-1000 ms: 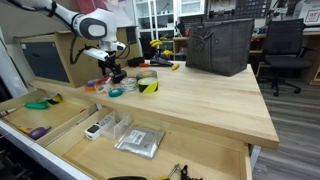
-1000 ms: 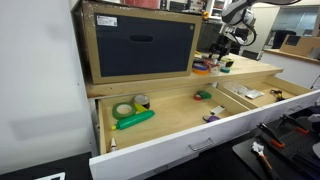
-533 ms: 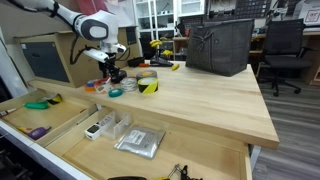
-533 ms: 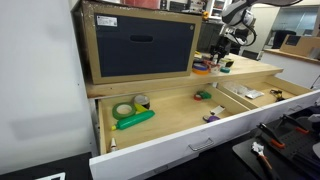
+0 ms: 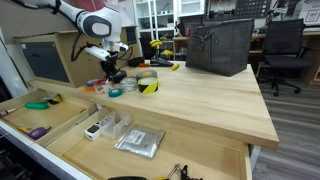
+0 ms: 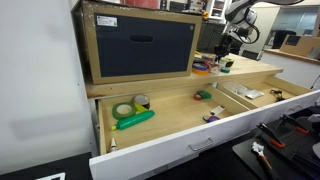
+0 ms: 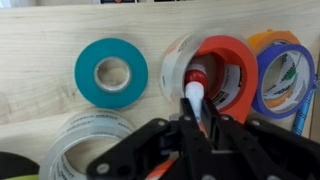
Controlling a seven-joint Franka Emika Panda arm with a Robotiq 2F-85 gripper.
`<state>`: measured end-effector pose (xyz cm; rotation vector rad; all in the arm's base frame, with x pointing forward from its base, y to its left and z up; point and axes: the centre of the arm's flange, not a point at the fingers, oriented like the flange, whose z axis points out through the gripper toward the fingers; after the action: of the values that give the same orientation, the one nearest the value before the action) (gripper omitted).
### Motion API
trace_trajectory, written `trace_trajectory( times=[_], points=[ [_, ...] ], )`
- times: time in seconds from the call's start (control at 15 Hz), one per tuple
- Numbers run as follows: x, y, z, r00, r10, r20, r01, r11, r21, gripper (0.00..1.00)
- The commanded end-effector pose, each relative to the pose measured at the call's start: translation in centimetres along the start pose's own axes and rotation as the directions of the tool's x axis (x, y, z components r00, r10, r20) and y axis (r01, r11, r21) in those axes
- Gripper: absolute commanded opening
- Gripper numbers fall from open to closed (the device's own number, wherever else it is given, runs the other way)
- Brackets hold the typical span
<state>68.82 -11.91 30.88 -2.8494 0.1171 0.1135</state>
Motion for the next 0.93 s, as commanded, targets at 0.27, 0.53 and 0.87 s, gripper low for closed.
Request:
trace_trajectory(
  times=[0.27,0.53,0.87],
  points=[
    [-0.1,-0.3,-1.3,1.000,0.004,0.009,-0.004,1.000,0.027,0.04],
    [-0.9,-1.0,-3.7,0.999,0.017,-0.040,-0.016,0.999,0.031,0.04],
    [-1.3,-1.7,-7.5,0.995,0.018,-0.098,-0.016,1.000,0.020,0.04]
  ],
)
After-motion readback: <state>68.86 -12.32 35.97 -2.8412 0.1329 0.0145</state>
